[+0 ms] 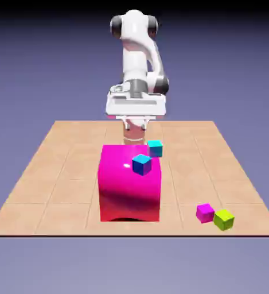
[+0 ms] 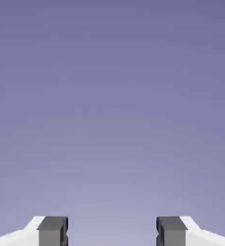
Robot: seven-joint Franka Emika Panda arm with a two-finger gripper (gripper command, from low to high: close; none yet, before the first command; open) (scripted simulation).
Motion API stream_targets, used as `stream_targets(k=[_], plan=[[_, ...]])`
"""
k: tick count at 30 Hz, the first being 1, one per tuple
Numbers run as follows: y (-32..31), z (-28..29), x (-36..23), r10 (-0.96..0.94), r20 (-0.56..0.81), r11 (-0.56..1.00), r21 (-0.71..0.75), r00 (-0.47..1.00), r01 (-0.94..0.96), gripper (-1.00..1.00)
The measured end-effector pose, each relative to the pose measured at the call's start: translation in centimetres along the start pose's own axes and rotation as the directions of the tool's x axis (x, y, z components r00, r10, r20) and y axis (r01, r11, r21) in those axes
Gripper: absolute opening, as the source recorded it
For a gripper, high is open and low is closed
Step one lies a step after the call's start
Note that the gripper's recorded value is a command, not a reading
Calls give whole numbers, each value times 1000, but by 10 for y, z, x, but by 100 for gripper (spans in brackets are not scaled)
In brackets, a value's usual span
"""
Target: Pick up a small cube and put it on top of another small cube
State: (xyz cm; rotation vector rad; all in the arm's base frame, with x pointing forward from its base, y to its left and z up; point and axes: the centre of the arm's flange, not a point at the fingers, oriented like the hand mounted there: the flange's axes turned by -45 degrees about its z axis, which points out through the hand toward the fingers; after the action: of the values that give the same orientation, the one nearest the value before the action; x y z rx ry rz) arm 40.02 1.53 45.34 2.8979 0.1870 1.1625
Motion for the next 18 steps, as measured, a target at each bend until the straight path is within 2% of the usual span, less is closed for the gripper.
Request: stream_targets(k=[5, 9, 18], plan=[[-46, 49, 17, -274, 116, 958, 118, 955, 261, 0], [-89, 89, 22, -496, 173, 862, 223, 851, 456, 0], [-203, 172, 3, -892, 183, 450, 447, 414, 773, 0]])
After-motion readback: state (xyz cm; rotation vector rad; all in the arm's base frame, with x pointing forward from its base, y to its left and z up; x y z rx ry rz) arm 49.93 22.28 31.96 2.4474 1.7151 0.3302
